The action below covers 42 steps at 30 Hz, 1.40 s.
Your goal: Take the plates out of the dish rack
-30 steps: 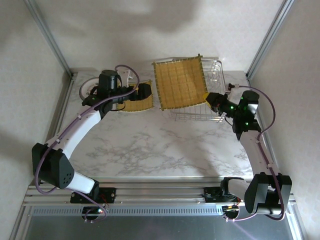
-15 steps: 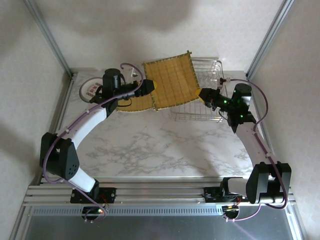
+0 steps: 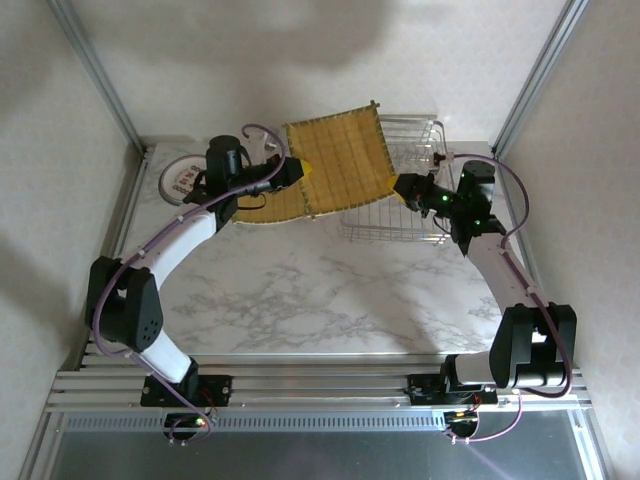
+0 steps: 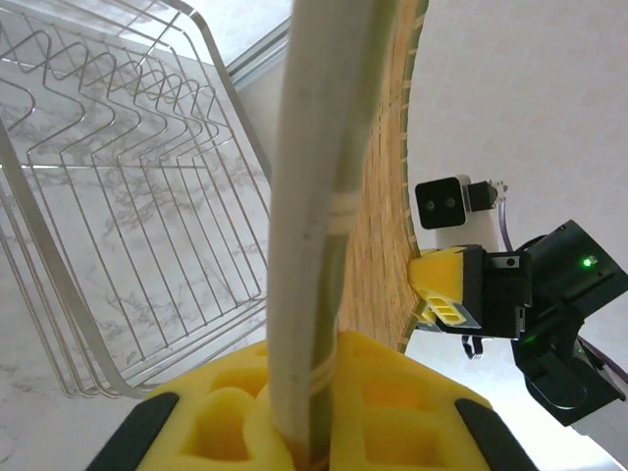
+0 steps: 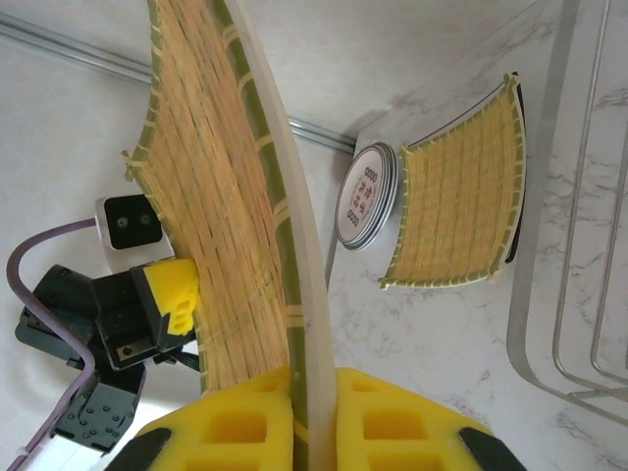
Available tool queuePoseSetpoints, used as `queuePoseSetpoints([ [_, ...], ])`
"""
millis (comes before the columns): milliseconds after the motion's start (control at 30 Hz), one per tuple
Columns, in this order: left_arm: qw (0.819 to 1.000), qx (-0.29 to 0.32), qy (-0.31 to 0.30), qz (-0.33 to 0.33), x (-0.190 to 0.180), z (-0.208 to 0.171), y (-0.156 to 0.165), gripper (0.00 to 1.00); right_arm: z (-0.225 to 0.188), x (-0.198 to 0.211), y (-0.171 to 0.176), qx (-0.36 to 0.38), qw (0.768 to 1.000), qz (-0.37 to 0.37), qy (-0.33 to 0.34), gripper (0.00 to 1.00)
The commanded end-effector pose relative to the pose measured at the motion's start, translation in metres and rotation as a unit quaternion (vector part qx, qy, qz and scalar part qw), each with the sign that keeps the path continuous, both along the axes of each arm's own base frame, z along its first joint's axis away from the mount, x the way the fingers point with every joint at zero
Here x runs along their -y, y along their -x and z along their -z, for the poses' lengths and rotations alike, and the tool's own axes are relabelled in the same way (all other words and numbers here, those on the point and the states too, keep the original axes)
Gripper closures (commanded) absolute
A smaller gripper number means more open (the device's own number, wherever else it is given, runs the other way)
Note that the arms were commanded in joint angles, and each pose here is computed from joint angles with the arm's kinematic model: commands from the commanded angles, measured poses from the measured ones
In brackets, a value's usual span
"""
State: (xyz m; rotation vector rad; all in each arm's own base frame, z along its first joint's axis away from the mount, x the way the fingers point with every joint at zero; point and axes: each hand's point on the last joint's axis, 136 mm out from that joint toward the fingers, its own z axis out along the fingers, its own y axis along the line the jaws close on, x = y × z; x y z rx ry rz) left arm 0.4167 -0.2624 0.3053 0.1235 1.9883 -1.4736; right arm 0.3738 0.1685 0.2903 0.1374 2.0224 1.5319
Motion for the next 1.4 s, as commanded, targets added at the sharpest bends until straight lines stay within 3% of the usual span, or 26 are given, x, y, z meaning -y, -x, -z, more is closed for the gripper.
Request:
queuePoseSetpoints([
  [0, 0.999, 0.045, 0.0, 0.026, 0.011, -0.002, -0.001, 1.0, -0.031, -0.01, -0.002, 0.045, 0.999, -0.023, -0.007, 1.0],
  [33, 0.999, 0.045, 0.004, 0.026, 0.011, -0.002, -0.002, 1.0, -0.03, -0.01, -0.004, 0.043, 0.999, -0.022, -0.004, 1.0],
  [100, 0.998, 0.049, 0.029, 0.026, 0.008, -0.005, -0.004, 1.0, -0.026, -0.008, -0.009, 0.038, 0.999, -0.01, 0.005, 0.76],
  [167, 0.997, 0.05, 0.062, 0.022, 0.002, -0.012, -0.005, 1.0, -0.024, -0.005, -0.014, 0.033, 0.999, 0.0, 0.017, 0.36],
  [267, 0.996, 0.049, 0.077, 0.004, -0.009, -0.015, -0.012, 1.0, -0.02, 0.001, -0.021, 0.025, 0.998, 0.018, 0.05, 0.09],
  [333, 0.996, 0.046, 0.076, -0.009, -0.016, -0.013, -0.017, 1.0, -0.018, 0.007, -0.026, 0.021, 0.997, 0.029, 0.072, 0.01],
  [467, 0.995, 0.046, 0.086, -0.034, -0.03, -0.017, -0.024, 1.0, -0.016, 0.032, -0.033, 0.006, 0.988, 0.07, 0.134, 0.01],
  [567, 0.993, 0.046, 0.09, -0.061, -0.04, -0.02, -0.029, 1.0, -0.008, 0.065, -0.034, -0.015, 0.964, 0.115, 0.238, 0.01],
  [733, 0.983, 0.053, 0.088, -0.151, -0.067, -0.025, -0.039, 1.0, 0.006, 0.135, -0.014, -0.067, 0.871, 0.174, 0.455, 0.01],
  [800, 0.974, 0.054, 0.085, -0.205, -0.082, -0.024, -0.043, 1.0, 0.007, 0.153, -0.004, -0.08, 0.842, 0.182, 0.502, 0.01],
  [933, 0.94, 0.056, 0.129, -0.311, -0.118, -0.026, -0.042, 1.0, 0.01, 0.17, 0.014, -0.094, 0.813, 0.183, 0.544, 0.01],
  [1133, 0.875, 0.039, 0.192, -0.442, -0.163, -0.017, -0.032, 1.0, 0.02, 0.174, 0.031, -0.112, 0.799, 0.157, 0.569, 0.01],
  [1367, 0.806, 0.012, 0.196, -0.559, -0.181, 0.01, -0.016, 1.0, 0.028, 0.172, 0.024, -0.12, 0.798, 0.136, 0.574, 0.01],
])
